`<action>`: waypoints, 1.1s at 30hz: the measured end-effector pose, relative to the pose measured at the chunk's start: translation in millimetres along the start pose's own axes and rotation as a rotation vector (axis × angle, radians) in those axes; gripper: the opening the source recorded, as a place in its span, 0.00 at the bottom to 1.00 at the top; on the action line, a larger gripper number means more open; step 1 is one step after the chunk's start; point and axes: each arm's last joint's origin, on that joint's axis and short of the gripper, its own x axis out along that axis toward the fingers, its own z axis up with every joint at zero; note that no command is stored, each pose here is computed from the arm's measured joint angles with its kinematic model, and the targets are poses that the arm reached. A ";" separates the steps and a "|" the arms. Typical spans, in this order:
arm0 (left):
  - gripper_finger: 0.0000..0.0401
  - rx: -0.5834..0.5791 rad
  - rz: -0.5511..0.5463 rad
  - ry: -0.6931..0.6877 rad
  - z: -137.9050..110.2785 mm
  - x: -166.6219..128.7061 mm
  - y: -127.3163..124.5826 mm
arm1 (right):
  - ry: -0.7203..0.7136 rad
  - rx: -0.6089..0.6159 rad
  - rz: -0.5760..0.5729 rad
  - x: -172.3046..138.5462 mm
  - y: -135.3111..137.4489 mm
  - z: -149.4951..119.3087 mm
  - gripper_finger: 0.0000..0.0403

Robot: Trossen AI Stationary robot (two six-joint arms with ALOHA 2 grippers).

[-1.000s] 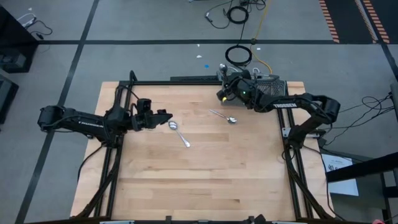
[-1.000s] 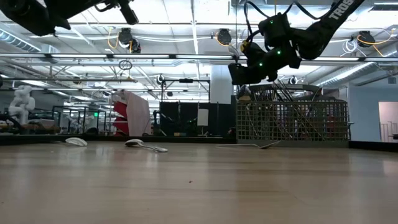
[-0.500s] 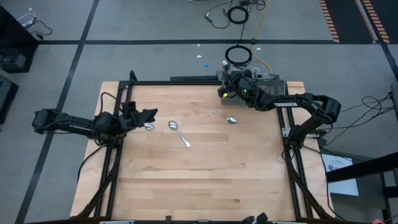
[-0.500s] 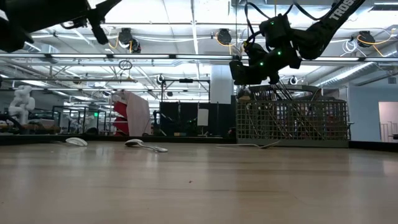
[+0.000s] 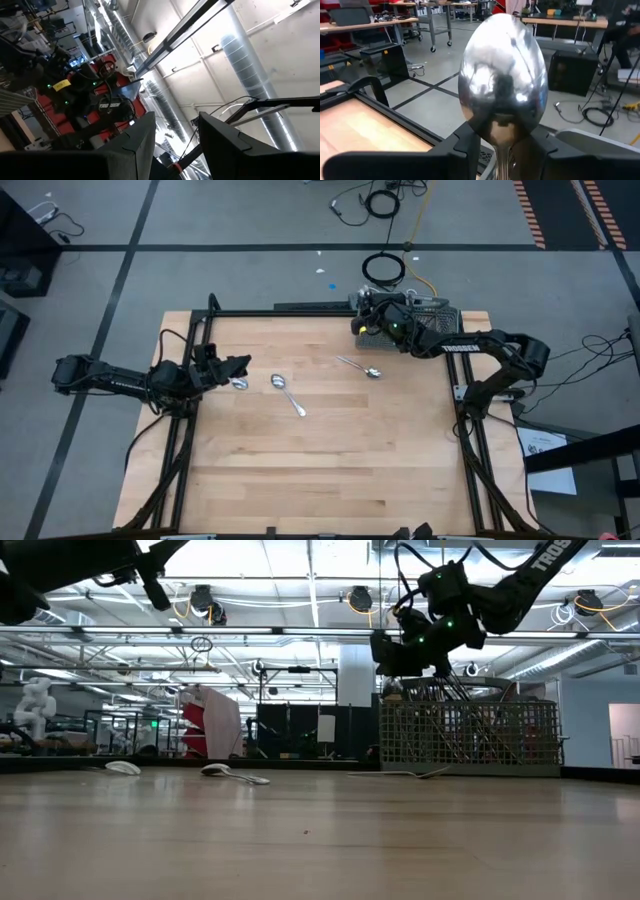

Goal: Sort silverware
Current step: Put the silver spoon into the gray utensil holder

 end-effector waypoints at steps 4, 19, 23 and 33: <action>0.39 -0.009 -0.009 -0.002 0.9 -0.4 -1.3 | 0.005 0.037 -0.007 -7.3 -2.1 5.9 0.24; 0.39 0.001 -0.041 -0.009 4.0 -2.2 -5.9 | 0.119 0.019 0.012 -26.2 -2.7 9.0 0.44; 0.39 -0.001 -0.046 -0.012 4.3 -2.2 -6.3 | 0.110 0.046 0.020 -29.3 -1.4 11.9 0.53; 0.39 0.020 -0.052 0.110 -1.6 -2.3 -3.0 | 0.007 0.135 0.060 -51.3 -5.0 40.7 0.58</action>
